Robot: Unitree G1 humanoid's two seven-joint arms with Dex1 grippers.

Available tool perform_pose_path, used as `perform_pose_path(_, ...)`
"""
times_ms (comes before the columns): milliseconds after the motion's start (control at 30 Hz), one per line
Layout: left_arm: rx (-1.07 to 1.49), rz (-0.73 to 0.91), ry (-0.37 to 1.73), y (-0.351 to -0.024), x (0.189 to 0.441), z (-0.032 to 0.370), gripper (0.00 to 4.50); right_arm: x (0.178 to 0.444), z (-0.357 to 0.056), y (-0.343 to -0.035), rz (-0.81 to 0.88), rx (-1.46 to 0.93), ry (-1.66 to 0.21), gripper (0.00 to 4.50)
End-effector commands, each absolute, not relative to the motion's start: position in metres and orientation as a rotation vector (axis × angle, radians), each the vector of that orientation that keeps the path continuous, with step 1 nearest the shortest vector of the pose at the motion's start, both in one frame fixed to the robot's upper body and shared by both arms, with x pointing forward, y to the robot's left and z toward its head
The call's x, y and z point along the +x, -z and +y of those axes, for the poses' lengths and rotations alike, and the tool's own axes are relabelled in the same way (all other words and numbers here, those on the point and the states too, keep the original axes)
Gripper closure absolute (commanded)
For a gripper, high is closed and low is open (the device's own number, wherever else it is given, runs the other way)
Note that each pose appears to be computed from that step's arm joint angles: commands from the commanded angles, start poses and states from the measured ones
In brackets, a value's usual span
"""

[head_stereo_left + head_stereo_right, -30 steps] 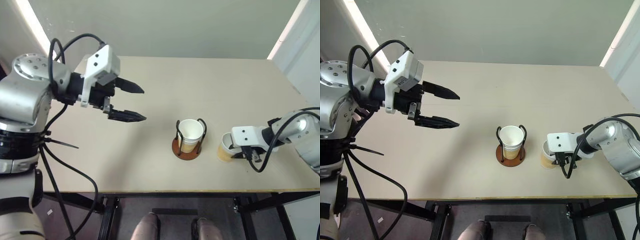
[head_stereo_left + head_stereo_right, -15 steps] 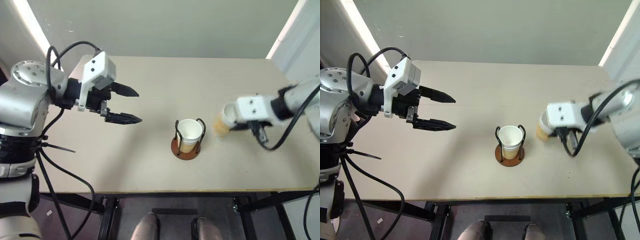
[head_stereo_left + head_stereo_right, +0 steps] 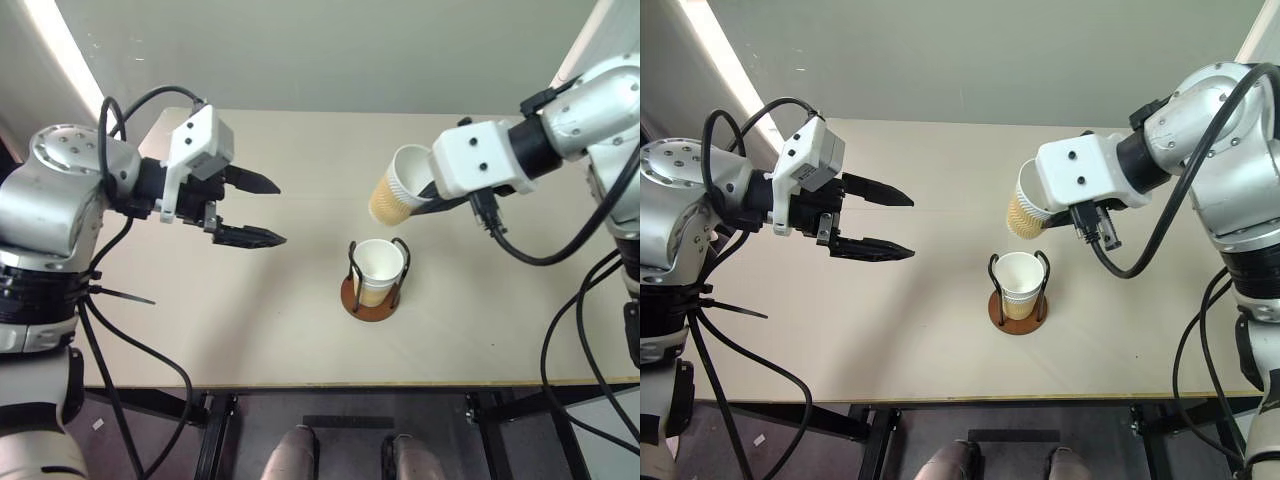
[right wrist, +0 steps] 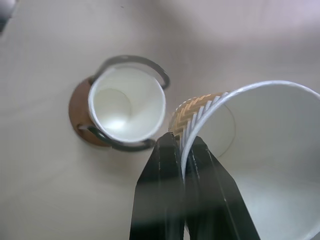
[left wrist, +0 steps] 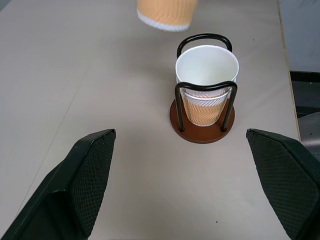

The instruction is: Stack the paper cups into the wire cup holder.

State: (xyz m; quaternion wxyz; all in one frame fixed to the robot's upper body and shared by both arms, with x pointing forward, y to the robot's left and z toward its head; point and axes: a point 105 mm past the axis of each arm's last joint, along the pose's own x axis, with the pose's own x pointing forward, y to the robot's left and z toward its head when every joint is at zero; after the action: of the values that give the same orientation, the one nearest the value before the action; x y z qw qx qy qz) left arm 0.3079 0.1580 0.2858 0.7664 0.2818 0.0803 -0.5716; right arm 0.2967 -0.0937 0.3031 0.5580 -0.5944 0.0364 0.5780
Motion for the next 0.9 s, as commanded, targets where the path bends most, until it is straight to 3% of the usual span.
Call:
perform_pose_path(33, 0.65, 0.142, 1.231, -0.296, 0.303, 0.16, 0.0, 0.289, -0.09, -0.304, 0.054, -1.467, -1.394, 4.43)
perform_pose_path(900, 0.652, 0.134, 1.224, -0.297, 0.307, 0.158, 0.0, 0.283, -0.08, -0.254, 0.131, -1.574, -1.539, 4.43)
